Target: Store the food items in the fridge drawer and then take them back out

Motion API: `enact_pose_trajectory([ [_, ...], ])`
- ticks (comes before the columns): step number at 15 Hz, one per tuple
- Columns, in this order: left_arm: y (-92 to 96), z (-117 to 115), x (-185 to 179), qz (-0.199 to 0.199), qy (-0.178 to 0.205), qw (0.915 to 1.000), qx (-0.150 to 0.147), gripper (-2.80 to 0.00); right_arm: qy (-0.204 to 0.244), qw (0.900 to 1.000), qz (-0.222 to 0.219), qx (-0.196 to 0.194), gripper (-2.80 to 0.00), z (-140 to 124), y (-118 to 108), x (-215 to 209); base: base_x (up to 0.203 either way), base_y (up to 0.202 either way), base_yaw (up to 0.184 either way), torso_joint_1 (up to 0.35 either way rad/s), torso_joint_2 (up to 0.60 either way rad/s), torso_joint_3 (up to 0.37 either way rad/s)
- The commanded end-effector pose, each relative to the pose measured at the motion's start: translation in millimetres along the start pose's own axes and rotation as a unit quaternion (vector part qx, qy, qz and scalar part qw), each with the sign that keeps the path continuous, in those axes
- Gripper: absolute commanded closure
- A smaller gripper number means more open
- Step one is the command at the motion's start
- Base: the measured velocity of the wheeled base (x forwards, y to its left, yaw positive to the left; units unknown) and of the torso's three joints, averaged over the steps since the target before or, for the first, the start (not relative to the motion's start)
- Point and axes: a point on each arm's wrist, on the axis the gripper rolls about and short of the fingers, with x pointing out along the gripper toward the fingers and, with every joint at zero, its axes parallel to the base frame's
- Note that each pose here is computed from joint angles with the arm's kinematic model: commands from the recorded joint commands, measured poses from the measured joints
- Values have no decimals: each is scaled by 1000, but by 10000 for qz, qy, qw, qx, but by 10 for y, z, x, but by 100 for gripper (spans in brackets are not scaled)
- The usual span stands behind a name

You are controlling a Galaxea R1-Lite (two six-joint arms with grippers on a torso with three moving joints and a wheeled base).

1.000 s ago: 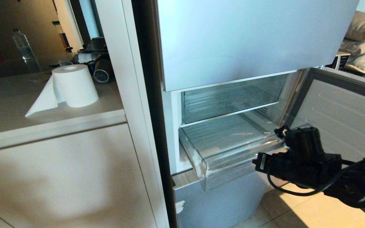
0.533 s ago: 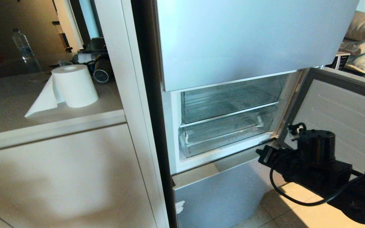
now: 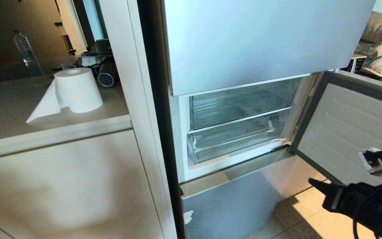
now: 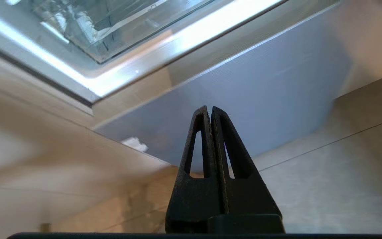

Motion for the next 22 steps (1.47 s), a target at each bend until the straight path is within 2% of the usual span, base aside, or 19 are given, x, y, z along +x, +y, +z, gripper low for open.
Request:
enact_pose_trajectory([
  [1,0,-3,2,9,13,10000,-3,0,-819,9966,63,-92,0,56,-122,-696,0,0,0,0,0,0],
  [3,0,-3,2,3,13,10000,-3,0,-1194,9920,-68,-395,0,-93,-247,-1117,0,0,0,0,0,0],
  [5,0,-3,2,5,13,10000,-3,0,-1606,9835,-123,-829,0,-353,-360,-1429,0,0,0,0,0,0],
  [6,0,-3,2,2,13,10000,-3,0,-1640,9796,-240,-1137,0,-517,-422,-1487,0,0,0,0,0,0],
  [8,0,-3,2,1,13,10000,-3,0,-1296,9742,-712,-1703,0,-811,-534,-1472,0,0,0,0,0,0],
  [10,0,-3,2,5,13,10000,-3,0,-1148,9705,-1200,-1747,0,-866,-552,-1467,0,0,0,0,0,0],
  [11,0,-3,2,1,13,10000,-3,0,-1104,9692,-1286,-1785,0,-914,-558,-1482,0,0,0,0,0,0],
  [12,0,-3,2,1,13,10000,-3,0,-1046,9707,-1215,-1791,0,-963,-563,-1496,0,0,0,0,0,0],
  [14,0,-3,2,1,13,10000,-3,0,-1242,9693,-1076,-1832,0,-1043,-568,-1556,0,0,0,0,0,0],
  [16,0,-3,2,6,13,10000,-3,0,-1655,9607,-879,-2048,0,-1101,-564,-1626,0,0,0,0,0,0],
  [17,0,-3,2,8,13,10000,-3,0,-1646,9583,-811,-2189,0,-1112,-565,-1628,0,0,0,0,0,0],
  [22,0,-3,2,5,13,10000,-3,0,-1716,9594,-815,-2087,0,-1109,-567,-1623,0,0,0,0,0,0],
])
